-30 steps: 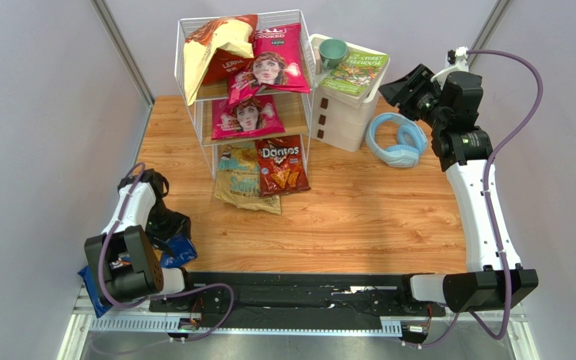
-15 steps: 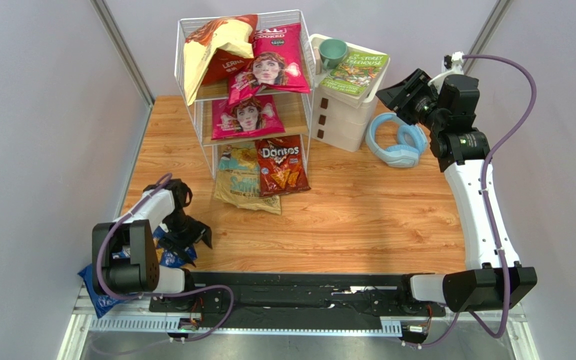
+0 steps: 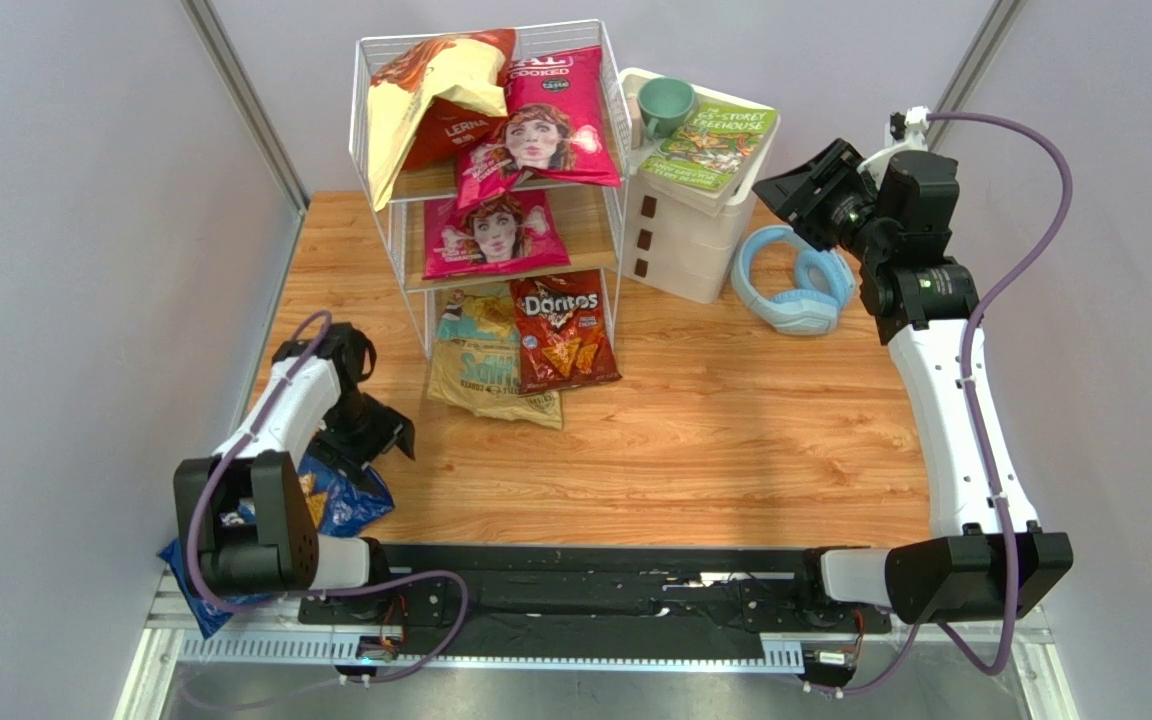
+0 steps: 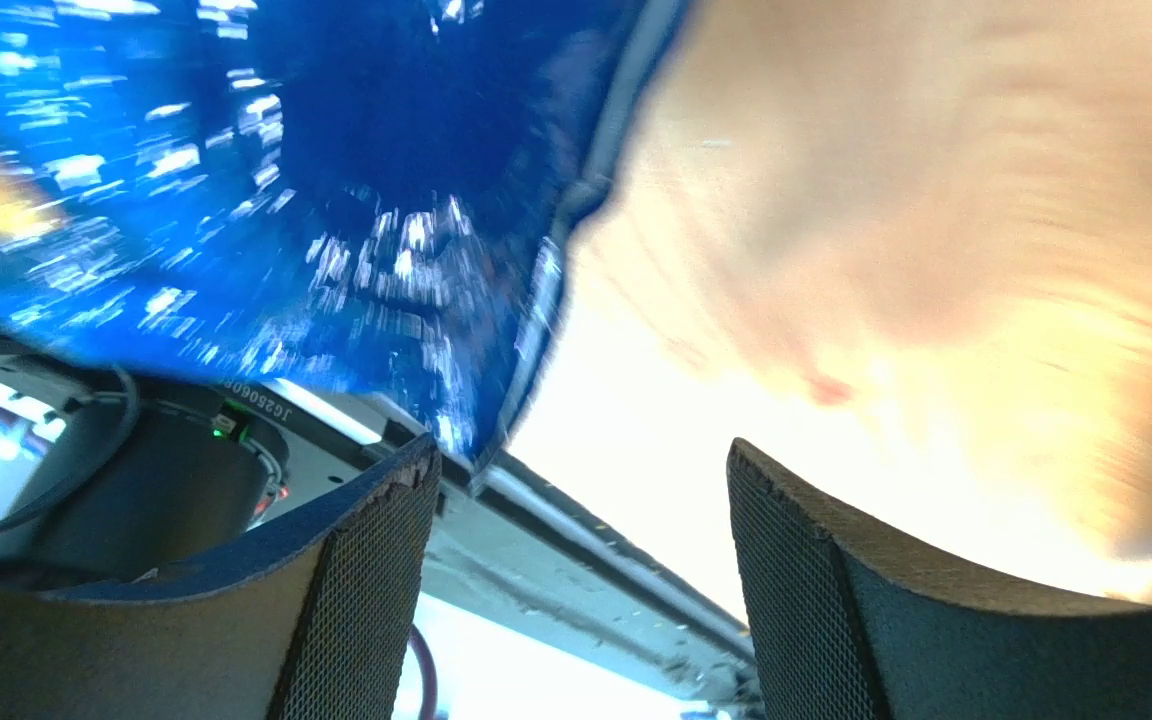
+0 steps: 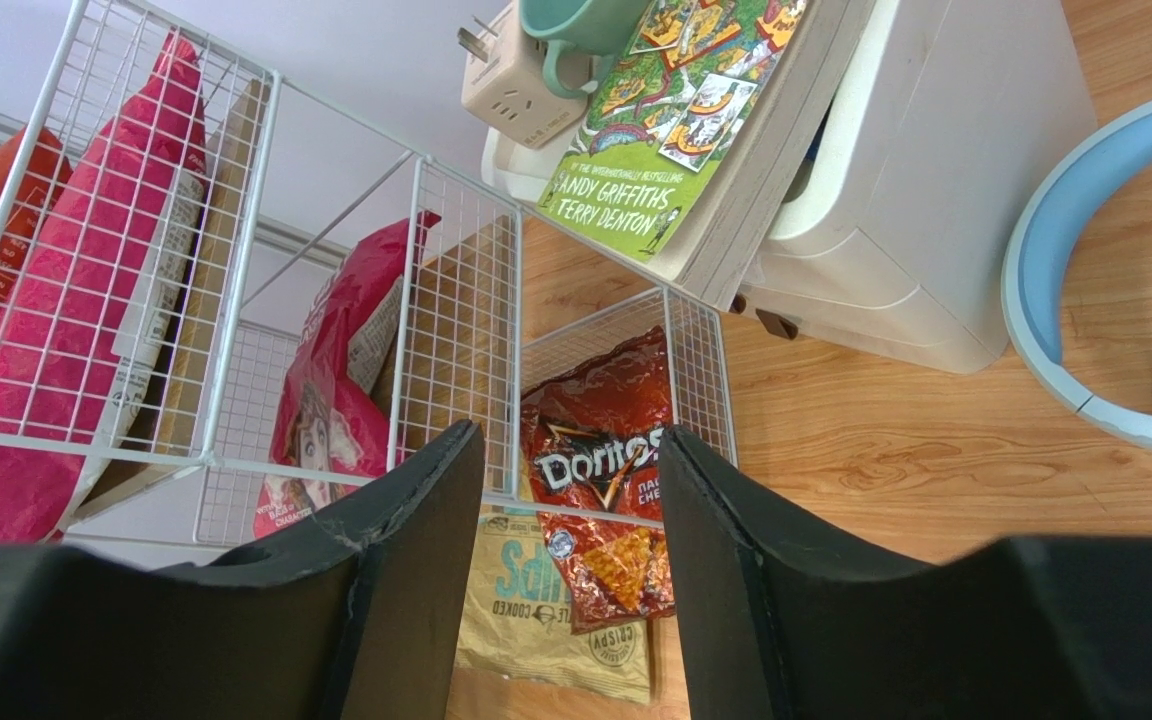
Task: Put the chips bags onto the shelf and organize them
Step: Move the potato chip to the center of the board.
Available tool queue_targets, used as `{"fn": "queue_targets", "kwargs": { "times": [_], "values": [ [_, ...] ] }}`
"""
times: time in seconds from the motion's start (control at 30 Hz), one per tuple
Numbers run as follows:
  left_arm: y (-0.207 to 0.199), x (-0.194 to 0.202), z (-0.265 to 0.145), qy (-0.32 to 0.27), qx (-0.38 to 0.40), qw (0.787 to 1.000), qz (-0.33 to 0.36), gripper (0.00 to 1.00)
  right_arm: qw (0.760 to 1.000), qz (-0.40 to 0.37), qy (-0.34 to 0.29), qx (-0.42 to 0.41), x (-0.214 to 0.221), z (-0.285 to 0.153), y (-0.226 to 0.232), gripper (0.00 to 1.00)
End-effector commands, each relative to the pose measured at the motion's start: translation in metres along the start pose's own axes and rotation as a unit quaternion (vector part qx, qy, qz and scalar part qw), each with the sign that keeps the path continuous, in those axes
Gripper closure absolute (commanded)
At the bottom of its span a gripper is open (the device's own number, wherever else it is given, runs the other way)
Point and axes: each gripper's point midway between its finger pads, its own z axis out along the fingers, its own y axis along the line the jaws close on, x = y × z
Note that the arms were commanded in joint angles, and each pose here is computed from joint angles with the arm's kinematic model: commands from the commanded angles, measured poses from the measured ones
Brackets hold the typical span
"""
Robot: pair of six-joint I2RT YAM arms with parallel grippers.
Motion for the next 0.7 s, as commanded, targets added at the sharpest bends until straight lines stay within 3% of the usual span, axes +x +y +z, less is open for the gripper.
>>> {"fn": "queue_targets", "kwargs": {
  "times": [0.0, 0.2, 0.43, 0.67],
  "values": [
    [-0.001, -0.016, -0.028, -0.045, 0.008, 0.999, 0.008, 0.26, 1.0, 0.008, -0.019, -0.013, -0.009, -0.003, 0.003, 0.48],
    [0.0, 0.004, -0.006, 0.034, -0.019, 0.999, 0.034, 0.26, 1.0, 0.013, -0.024, -0.01, -0.012, -0.005, 0.0, 0.49],
    [0.014, 0.012, -0.018, 0.025, -0.013, 0.999, 0.039, 0.25, 1.0, 0.018, -0.024, -0.005, -0.011, -0.006, -0.005, 0.49],
    [0.008, 0.01, 0.004, 0.054, -0.037, 0.997, 0.051, 0.27, 0.999, 0.028, -0.021, -0.014, -0.011, -0.003, -0.002, 0.49]
  ]
}}
